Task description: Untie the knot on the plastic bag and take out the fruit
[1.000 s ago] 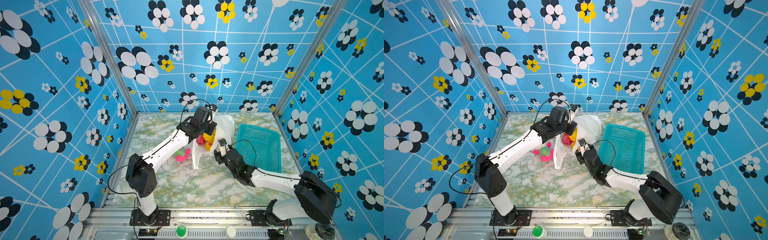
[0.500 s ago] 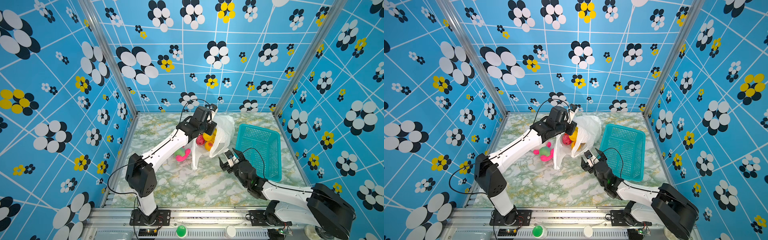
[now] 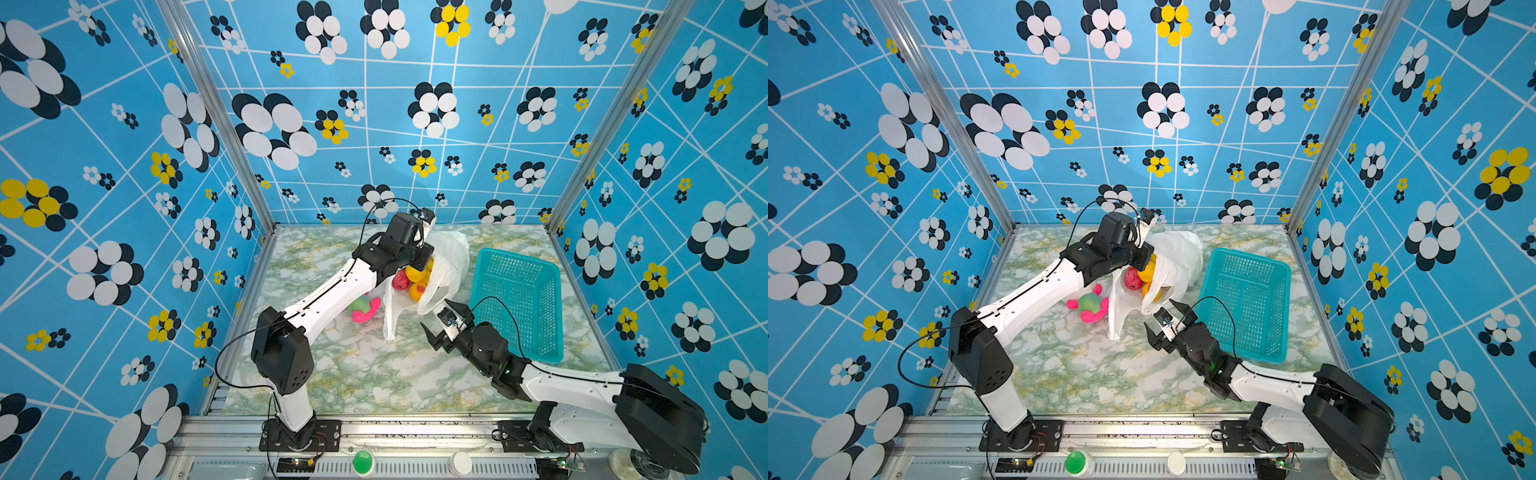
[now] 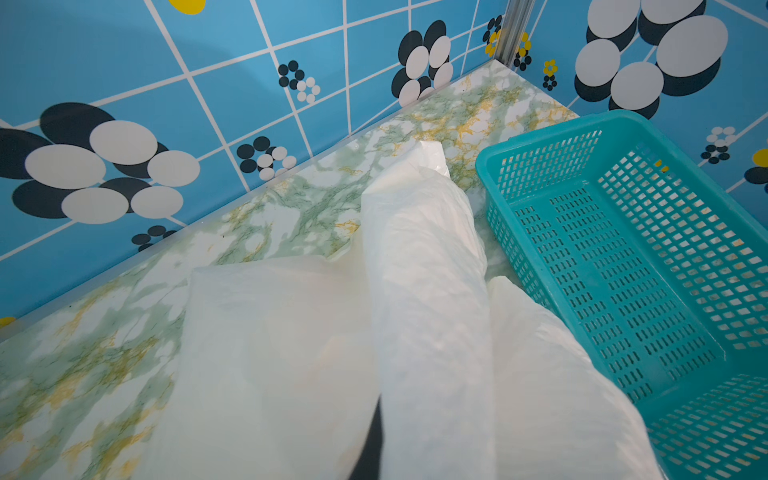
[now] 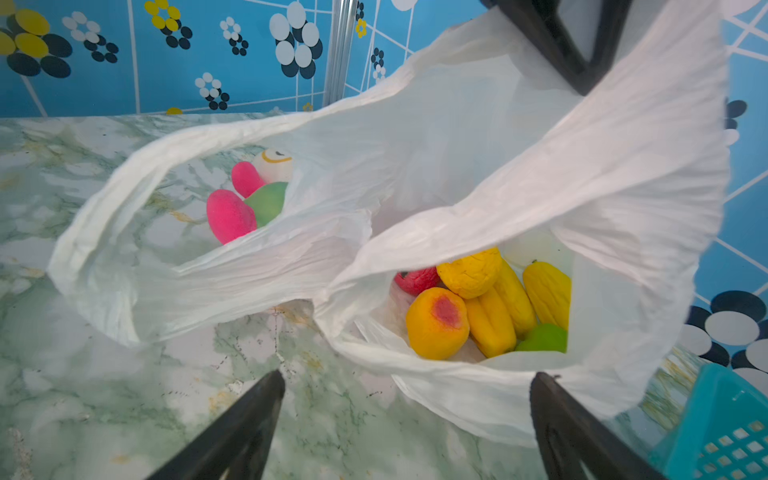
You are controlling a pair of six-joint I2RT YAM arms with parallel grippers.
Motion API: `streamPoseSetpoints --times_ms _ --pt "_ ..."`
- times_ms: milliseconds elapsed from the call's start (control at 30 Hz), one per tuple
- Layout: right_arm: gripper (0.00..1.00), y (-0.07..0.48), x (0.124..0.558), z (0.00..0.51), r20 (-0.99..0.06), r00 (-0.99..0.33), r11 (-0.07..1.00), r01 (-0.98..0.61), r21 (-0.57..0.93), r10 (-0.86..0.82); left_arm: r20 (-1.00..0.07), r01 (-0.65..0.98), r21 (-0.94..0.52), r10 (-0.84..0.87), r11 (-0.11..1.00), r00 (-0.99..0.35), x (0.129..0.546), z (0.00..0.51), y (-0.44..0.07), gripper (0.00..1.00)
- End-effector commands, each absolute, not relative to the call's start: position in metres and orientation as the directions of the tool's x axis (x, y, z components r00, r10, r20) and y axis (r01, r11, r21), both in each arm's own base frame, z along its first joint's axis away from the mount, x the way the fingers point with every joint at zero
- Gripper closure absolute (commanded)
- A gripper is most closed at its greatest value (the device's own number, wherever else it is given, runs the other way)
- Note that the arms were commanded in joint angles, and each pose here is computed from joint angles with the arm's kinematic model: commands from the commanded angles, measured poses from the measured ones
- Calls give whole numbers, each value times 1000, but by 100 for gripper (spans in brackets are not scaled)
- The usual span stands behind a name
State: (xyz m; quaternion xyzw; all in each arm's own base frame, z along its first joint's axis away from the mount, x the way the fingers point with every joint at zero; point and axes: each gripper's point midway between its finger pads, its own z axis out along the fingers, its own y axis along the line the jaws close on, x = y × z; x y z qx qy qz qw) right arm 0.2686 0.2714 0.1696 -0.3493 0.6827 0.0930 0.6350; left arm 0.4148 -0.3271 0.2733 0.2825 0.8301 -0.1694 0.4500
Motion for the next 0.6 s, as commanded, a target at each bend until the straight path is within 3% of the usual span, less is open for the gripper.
streamPoseSetpoints --times_ms 0,100,167,267,333,467,567 --pt "5 291 287 191 -953 52 783 -557 -276 -299 -854 626 -53 290 778 -433 410 287 -325 100" --pt "14 289 311 196 -957 9 859 -438 -264 -289 -854 633 -56 291 772 -431 408 286 -325 100" --pt "28 278 321 200 -962 -21 906 -342 -248 -271 -851 630 -51 296 775 -433 408 285 -324 100" --pt "77 260 317 209 -974 0 933 -289 -216 -226 -854 620 -39 297 784 -428 408 286 -320 96" --pt "100 249 309 220 -978 31 936 -283 -207 -207 -859 620 -28 299 784 -416 407 286 -317 78" --pt "100 231 296 237 -975 44 931 -291 -221 -218 -854 604 12 322 797 -408 407 282 -308 48" --pt "100 216 295 243 -974 27 935 -275 -223 -225 -847 584 35 334 811 -413 409 279 -300 43"
